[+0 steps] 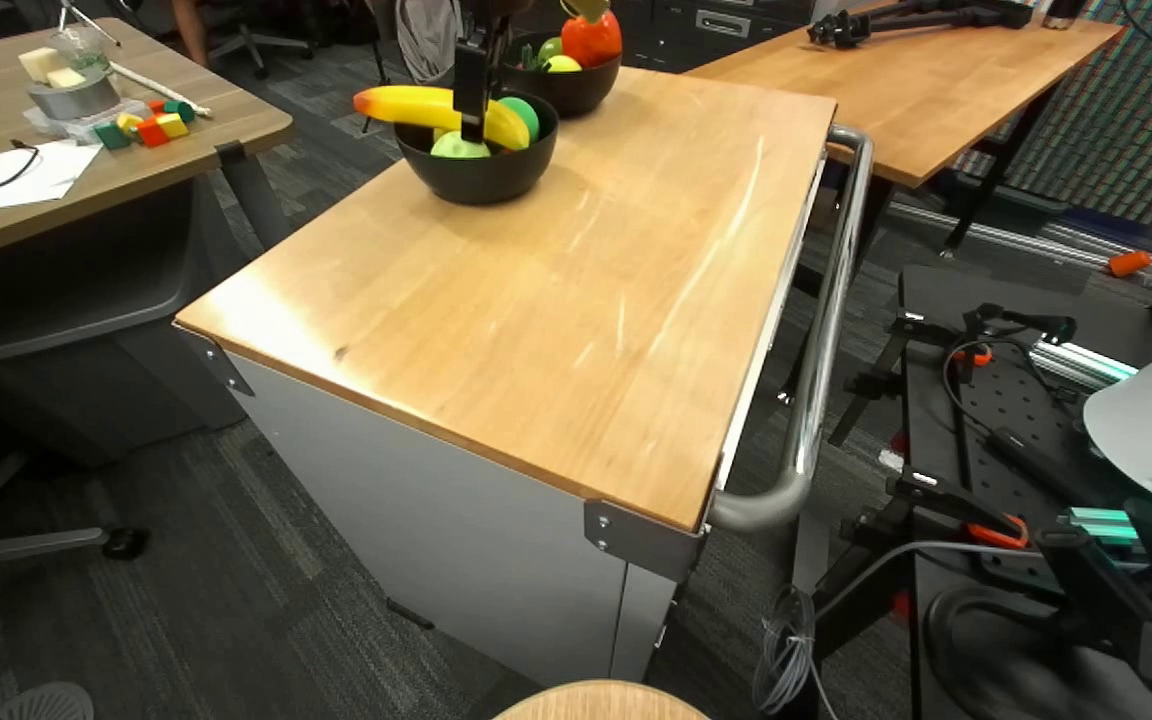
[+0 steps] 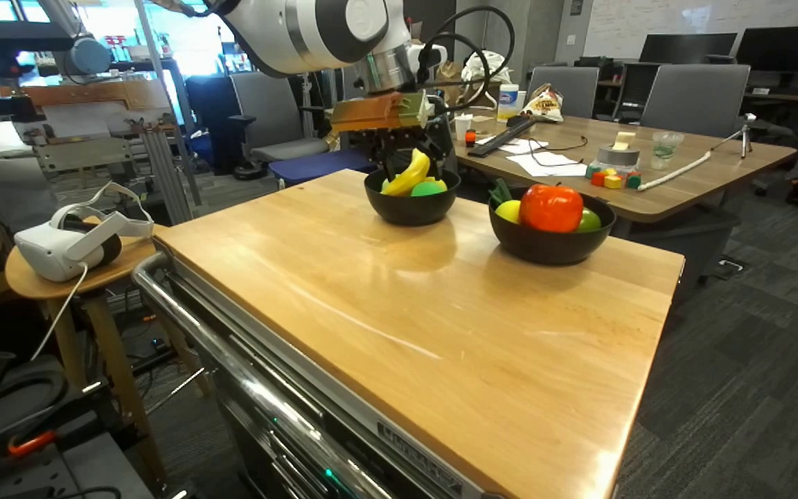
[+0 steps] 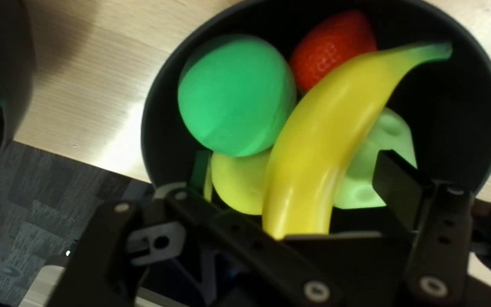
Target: Pick the objects in the bowls and put them on the counter
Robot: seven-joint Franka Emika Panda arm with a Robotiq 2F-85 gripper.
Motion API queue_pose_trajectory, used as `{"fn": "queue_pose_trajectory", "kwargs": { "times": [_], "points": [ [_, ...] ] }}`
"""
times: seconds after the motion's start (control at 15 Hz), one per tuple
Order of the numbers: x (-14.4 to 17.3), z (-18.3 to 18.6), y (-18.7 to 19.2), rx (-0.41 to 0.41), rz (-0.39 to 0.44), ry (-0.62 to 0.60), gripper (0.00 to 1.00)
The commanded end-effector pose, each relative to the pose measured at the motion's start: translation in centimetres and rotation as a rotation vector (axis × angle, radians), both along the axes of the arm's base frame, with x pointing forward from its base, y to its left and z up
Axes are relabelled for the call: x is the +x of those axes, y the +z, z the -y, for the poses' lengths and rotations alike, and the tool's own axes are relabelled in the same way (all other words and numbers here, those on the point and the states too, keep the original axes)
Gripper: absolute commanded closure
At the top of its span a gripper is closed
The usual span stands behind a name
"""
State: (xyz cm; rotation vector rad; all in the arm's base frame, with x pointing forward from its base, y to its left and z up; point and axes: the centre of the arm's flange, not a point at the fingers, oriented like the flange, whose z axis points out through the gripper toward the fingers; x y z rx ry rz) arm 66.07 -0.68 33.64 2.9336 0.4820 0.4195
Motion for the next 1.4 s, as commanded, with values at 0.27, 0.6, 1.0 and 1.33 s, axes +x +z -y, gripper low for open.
{"fn": "queue_pose_trajectory", "kwargs": {
  "times": [0.27, 0.6, 1.0, 1.33],
  "points": [
    [2.4, 1.7, 0.3, -0.007, 0.021, -0.033, 0.70],
    [1.2, 2.5, 0.5, 0.004, -0.004, -0.074, 0.82],
    [-1.6, -1.5, 3.3, 0.034, -0.026, -0.086, 0.82],
    [-4.0, -8.7, 5.7, 0.063, -0.025, -0.026, 0.83]
  ]
}}
